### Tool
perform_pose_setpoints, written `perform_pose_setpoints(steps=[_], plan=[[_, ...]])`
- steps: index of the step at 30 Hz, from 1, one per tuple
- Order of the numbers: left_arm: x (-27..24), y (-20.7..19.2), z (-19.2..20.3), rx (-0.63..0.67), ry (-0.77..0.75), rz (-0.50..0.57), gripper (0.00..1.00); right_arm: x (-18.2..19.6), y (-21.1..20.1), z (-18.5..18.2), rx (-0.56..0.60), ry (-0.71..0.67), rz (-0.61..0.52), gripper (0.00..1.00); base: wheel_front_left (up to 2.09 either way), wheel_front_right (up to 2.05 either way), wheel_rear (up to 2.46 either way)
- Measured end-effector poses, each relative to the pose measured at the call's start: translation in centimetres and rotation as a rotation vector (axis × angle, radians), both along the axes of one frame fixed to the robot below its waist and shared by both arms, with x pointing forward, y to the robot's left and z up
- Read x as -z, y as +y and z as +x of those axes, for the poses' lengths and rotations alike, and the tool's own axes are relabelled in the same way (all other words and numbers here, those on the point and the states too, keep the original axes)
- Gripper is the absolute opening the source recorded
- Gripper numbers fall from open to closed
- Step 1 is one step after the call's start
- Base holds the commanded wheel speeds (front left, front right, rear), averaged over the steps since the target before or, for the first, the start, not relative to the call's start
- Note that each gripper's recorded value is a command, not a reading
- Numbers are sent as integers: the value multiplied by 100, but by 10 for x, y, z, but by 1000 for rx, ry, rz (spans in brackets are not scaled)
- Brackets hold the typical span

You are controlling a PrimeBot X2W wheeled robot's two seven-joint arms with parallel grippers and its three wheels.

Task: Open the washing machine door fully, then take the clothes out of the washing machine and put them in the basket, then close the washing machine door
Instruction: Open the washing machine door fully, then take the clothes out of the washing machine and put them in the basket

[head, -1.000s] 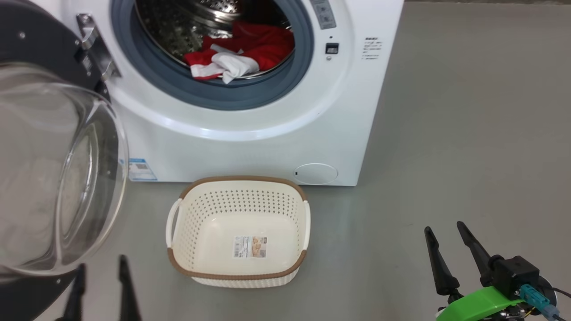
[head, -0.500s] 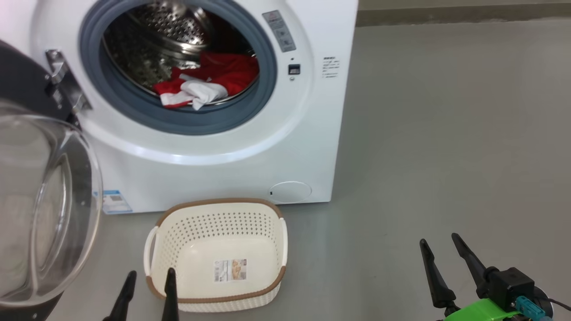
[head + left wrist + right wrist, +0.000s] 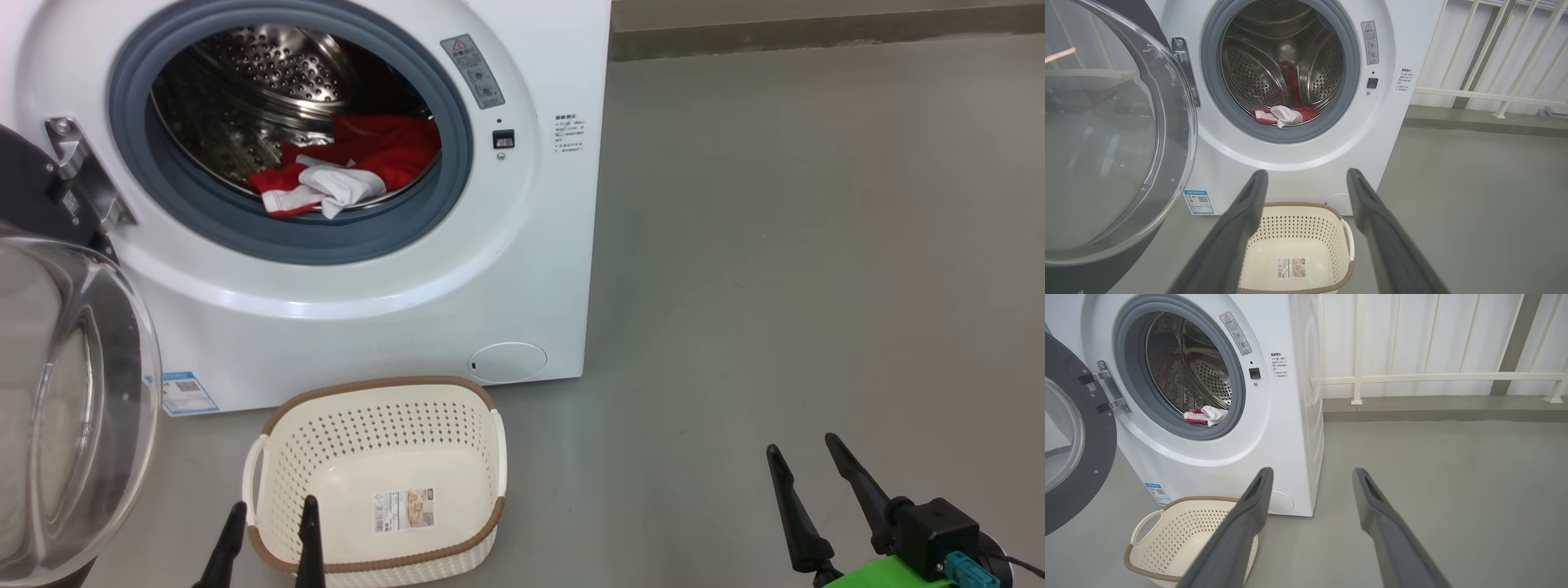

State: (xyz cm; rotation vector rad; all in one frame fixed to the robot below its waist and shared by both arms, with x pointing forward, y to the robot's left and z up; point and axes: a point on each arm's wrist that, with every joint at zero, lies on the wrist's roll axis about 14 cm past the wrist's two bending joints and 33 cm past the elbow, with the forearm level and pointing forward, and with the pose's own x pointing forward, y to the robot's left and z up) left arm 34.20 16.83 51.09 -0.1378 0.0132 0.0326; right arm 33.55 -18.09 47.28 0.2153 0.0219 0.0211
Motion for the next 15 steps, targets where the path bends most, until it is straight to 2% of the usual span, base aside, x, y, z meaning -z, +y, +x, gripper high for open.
perform_pose_setpoints(steps=[15], plan=[[-1,0,2,3,-3,4,100,3,0,-3,-1,14,0,100,0,0,0]])
